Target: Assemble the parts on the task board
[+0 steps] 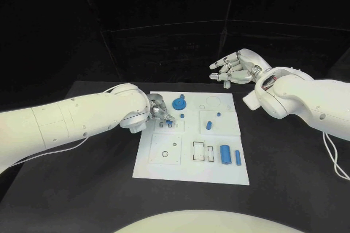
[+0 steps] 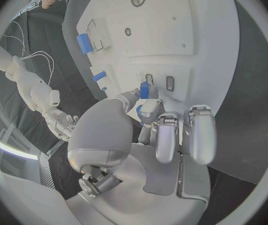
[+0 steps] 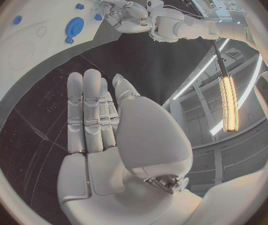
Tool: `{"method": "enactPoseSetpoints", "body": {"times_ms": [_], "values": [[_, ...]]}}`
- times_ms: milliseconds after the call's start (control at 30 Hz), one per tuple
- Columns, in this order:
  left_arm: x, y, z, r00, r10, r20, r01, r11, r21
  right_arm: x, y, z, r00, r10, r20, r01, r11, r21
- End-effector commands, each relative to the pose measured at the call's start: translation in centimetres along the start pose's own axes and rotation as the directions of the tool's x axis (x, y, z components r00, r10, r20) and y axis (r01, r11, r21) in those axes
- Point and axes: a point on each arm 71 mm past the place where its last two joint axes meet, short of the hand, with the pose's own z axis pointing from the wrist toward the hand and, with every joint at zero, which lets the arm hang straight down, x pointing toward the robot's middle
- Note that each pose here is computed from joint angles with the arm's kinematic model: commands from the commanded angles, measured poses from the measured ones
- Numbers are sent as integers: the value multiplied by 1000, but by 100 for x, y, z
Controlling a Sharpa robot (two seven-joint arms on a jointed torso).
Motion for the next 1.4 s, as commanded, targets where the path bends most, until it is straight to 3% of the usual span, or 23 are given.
{"method": "enactPoseSetpoints", "body": {"times_ms": [33, 633, 1100, 1400], "values": [[-19, -11, 10, 999, -2, 42, 2, 1000, 12, -2, 16, 4, 1000, -2, -6, 2, 1000, -7], [86, 31, 20, 995, 80, -55, -81, 996, -23, 8, 17, 14, 1000, -2, -11, 2, 1000, -8], [86, 59, 20, 994, 86, -64, -89, 995, -40, 12, 17, 18, 1000, -2, -13, 1, 1000, -9], [97, 31, 40, 993, 95, -75, -98, 994, -43, 15, 20, 18, 1000, -1, -14, 1, 1000, -10]]}}
